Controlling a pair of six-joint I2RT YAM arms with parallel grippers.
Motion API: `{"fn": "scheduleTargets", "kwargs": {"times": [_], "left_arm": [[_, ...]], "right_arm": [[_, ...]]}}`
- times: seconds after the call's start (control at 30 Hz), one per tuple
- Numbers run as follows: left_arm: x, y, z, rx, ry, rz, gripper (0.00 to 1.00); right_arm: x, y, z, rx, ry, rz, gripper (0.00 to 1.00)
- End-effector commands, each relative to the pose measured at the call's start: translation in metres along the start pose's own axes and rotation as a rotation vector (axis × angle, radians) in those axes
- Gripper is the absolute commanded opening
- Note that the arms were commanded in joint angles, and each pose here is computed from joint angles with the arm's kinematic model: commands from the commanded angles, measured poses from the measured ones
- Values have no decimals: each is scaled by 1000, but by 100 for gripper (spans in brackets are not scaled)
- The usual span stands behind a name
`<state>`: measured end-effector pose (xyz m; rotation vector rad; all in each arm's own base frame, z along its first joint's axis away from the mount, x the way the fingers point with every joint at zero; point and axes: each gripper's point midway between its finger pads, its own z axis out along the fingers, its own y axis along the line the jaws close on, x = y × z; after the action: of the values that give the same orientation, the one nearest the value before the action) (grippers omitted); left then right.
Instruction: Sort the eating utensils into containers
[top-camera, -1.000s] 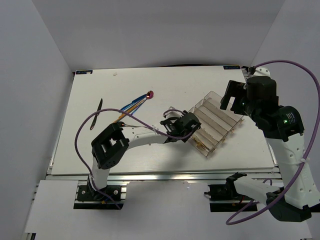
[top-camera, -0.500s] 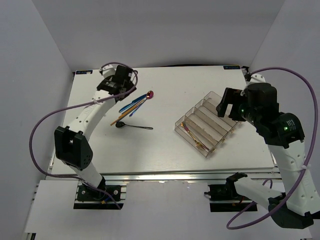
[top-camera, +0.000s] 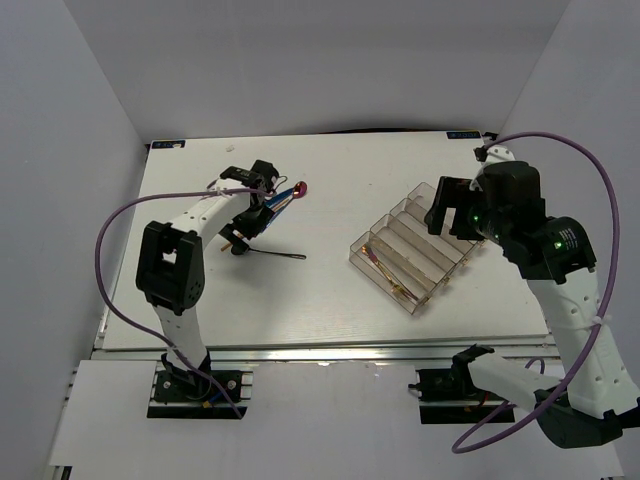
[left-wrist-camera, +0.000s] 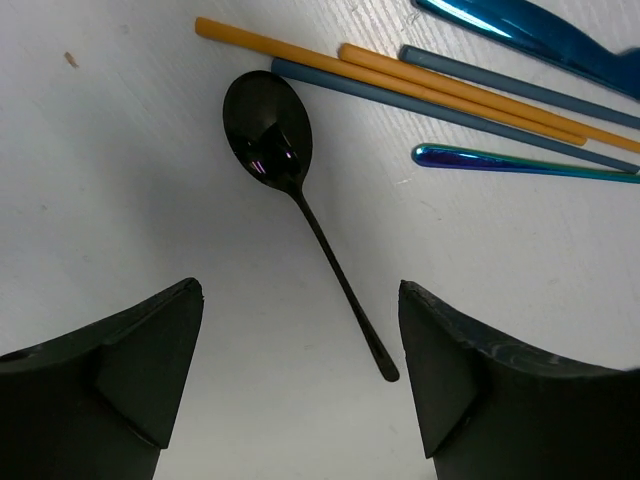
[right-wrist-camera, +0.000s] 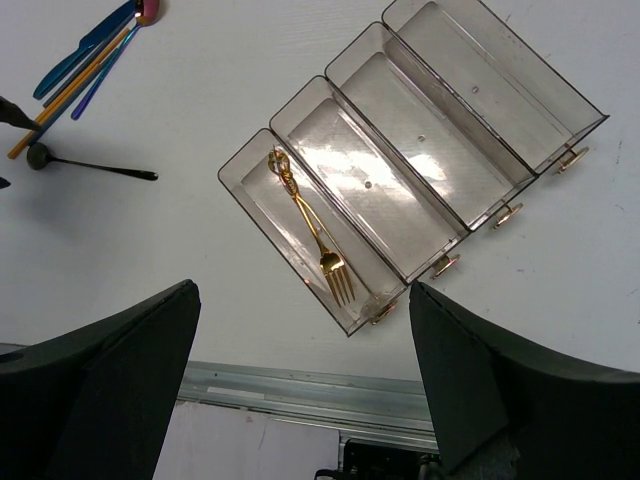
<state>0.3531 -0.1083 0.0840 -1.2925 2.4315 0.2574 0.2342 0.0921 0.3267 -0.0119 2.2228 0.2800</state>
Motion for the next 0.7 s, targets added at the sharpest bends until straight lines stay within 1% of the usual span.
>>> {"fn": "scheduleTargets", "kwargs": {"times": [0.0, 0.13, 0.2, 0.23, 0.27, 0.33, 0.4, 0.5, 0.57, 0.6, 0.63, 0.67], "left_arm": [[-2, -17, -8, 48, 4, -123, 88], [5, -21, 10, 48, 7, -123, 86], [8, -17, 23, 13, -4, -121, 86], [10, -16, 27, 7, -3, -119, 85], [13, -14, 36, -4, -1, -120, 81], [16, -13, 43, -7, -1, -121, 80], [20, -13, 54, -11, 4, -120, 77], [28, -7, 65, -43, 18, -101, 67], [35, 0, 69, -60, 39, -98, 55], [36, 1, 69, -52, 42, -107, 53], [44, 13, 74, -73, 58, -103, 51], [46, 17, 75, -72, 64, -105, 46]], "right_arm": [[-11, 7, -1, -37, -46, -9, 89], [-9, 7, 0, -42, -41, -18, 89], [-8, 8, 1, -47, -36, -22, 89], [-8, 8, 1, -48, -34, -22, 89], [-6, 9, 1, -54, -29, -23, 89], [-5, 9, 2, -57, -26, -23, 89], [-2, 10, 3, -59, -15, -26, 89], [0, 9, 4, -53, -7, -34, 89], [-1, 7, 4, -39, -14, -38, 89], [-2, 7, 3, -36, -16, -38, 89], [-2, 6, 3, -34, -17, -36, 89], [-3, 6, 3, -32, -18, -40, 89]]}}
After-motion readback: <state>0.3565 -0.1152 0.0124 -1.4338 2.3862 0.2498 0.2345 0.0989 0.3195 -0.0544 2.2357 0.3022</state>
